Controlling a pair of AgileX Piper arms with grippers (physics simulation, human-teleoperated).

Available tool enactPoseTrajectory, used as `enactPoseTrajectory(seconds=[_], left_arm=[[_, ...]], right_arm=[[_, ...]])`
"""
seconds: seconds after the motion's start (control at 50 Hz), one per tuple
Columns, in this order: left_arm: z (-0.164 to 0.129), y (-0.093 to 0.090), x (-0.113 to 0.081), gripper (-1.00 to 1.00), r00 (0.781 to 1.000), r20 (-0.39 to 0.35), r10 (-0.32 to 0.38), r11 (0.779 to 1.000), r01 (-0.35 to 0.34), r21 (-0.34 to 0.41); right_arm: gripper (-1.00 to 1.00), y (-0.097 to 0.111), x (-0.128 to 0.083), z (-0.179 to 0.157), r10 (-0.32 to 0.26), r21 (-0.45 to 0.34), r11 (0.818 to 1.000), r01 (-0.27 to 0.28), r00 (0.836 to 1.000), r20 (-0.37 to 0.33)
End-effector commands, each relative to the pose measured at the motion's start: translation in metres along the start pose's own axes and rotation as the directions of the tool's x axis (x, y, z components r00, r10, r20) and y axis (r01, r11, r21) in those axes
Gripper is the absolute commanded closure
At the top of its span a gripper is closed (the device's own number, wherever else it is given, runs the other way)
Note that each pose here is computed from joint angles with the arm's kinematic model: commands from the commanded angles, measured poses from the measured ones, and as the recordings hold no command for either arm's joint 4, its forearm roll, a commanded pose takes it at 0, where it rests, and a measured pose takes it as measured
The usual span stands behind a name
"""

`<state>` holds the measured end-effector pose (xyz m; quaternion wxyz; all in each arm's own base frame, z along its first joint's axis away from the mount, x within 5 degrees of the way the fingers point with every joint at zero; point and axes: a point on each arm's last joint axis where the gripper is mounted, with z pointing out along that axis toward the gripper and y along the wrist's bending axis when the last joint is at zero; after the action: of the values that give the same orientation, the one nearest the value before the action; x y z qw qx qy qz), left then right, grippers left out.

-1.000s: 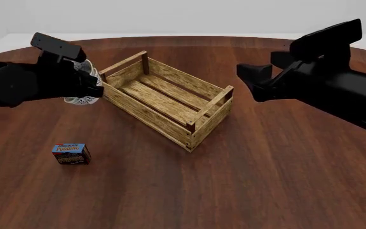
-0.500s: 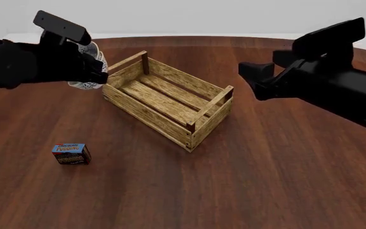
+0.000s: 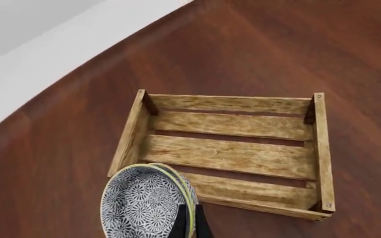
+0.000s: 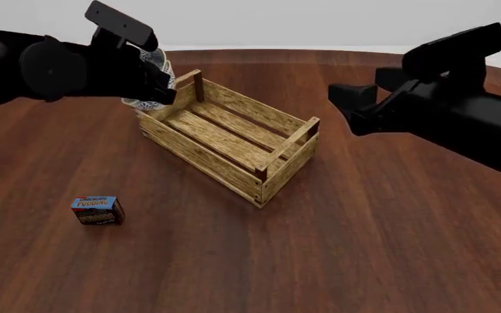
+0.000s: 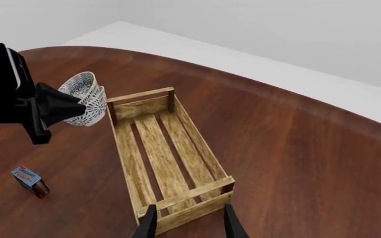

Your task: Stack the right bowl on the left bowl and place them in the tray.

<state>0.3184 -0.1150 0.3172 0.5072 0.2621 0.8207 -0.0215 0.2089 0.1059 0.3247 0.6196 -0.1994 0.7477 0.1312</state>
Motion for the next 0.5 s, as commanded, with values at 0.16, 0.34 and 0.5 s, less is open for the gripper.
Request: enactPoseTrajectory(seconds=[0.16, 0.34, 0.5], left_arm=[[0.016, -0.013, -0.021, 1.0, 0.998, 0.035, 0.061, 0.998, -0.062, 0.03], [0.028, -0.02, -0.027, 1.0, 0.996, 0.039, 0.075, 0.996, -0.077, 0.047], [0.043, -0.025, -0.029, 1.0, 0.995, 0.038, 0.091, 0.994, -0.093, 0.058]], right_arm=[[-1.0, -0.001, 0.0, 0.001, 0.007, 0.003, 1.0, -0.007, 1.0, -0.002], [-1.0, -0.001, -0.001, 0.0, 0.01, 0.004, 1.0, -0.01, 1.0, -0.001], [-1.0, -0.002, -0.002, 0.001, 0.016, 0.009, 1.0, -0.016, 1.0, 0.001]])
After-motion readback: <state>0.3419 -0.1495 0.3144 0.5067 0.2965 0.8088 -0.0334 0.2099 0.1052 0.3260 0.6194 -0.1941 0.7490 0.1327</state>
